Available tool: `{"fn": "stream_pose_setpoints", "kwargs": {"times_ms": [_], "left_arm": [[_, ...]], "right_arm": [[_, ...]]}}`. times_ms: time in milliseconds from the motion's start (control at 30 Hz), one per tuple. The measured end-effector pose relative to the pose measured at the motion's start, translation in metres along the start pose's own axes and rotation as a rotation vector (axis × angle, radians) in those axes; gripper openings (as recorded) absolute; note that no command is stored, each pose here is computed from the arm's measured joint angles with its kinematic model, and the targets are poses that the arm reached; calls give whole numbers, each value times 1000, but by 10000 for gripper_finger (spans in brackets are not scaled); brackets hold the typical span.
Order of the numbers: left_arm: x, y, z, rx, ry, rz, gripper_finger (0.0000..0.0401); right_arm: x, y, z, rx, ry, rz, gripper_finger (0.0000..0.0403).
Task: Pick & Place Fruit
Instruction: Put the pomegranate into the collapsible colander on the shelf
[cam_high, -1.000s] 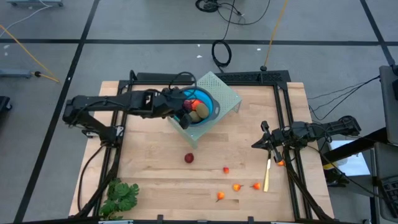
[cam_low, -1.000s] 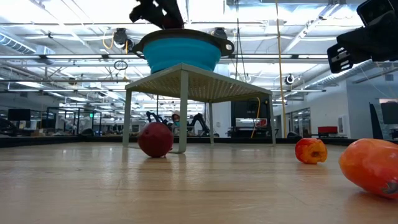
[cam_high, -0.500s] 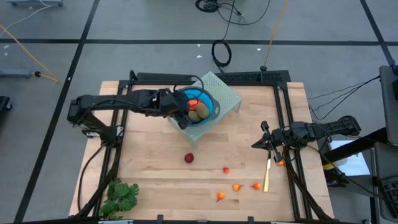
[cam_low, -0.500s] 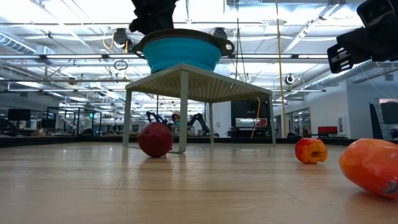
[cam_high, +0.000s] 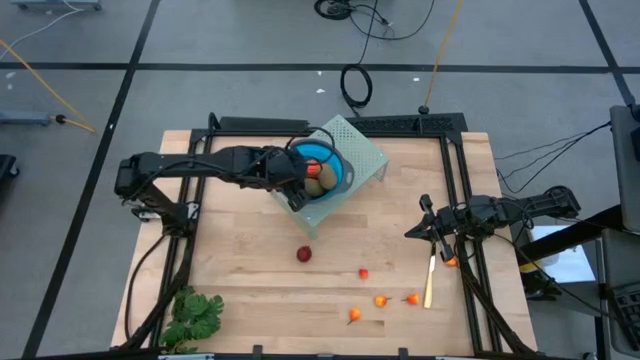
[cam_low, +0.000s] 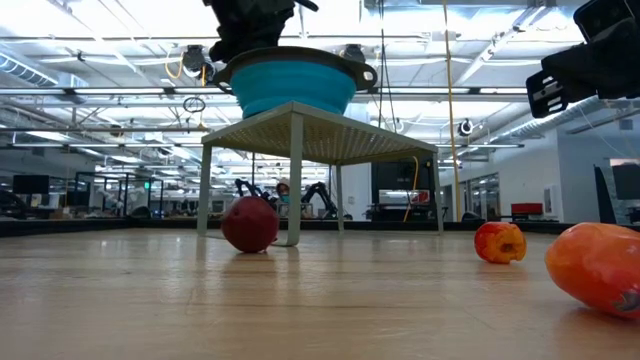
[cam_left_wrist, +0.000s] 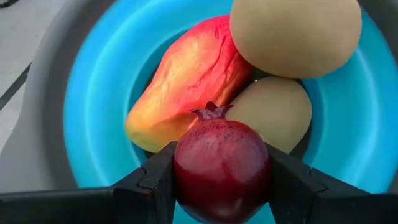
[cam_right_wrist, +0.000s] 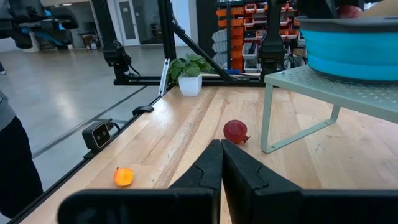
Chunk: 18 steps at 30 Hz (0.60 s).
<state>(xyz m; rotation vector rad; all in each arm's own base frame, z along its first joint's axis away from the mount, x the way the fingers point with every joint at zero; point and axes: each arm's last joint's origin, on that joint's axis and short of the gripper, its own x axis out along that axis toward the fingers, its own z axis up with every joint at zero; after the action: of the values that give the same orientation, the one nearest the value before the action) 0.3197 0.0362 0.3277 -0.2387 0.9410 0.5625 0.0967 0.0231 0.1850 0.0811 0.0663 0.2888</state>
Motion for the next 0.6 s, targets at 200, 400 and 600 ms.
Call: {"fn": "stream_pose_setpoints", "kwargs": {"times_ms": [200, 400, 600], "left_arm": [[0, 0, -1, 0, 8, 2, 215], [0, 0, -1, -19, 9, 3, 233], [0, 0, -1, -22, 9, 3, 253]], "right_arm": [[0, 0, 0, 0, 1, 0, 0], [0, 0, 0, 0, 0, 0, 0], [0, 0, 0, 0, 1, 0, 0]]}}
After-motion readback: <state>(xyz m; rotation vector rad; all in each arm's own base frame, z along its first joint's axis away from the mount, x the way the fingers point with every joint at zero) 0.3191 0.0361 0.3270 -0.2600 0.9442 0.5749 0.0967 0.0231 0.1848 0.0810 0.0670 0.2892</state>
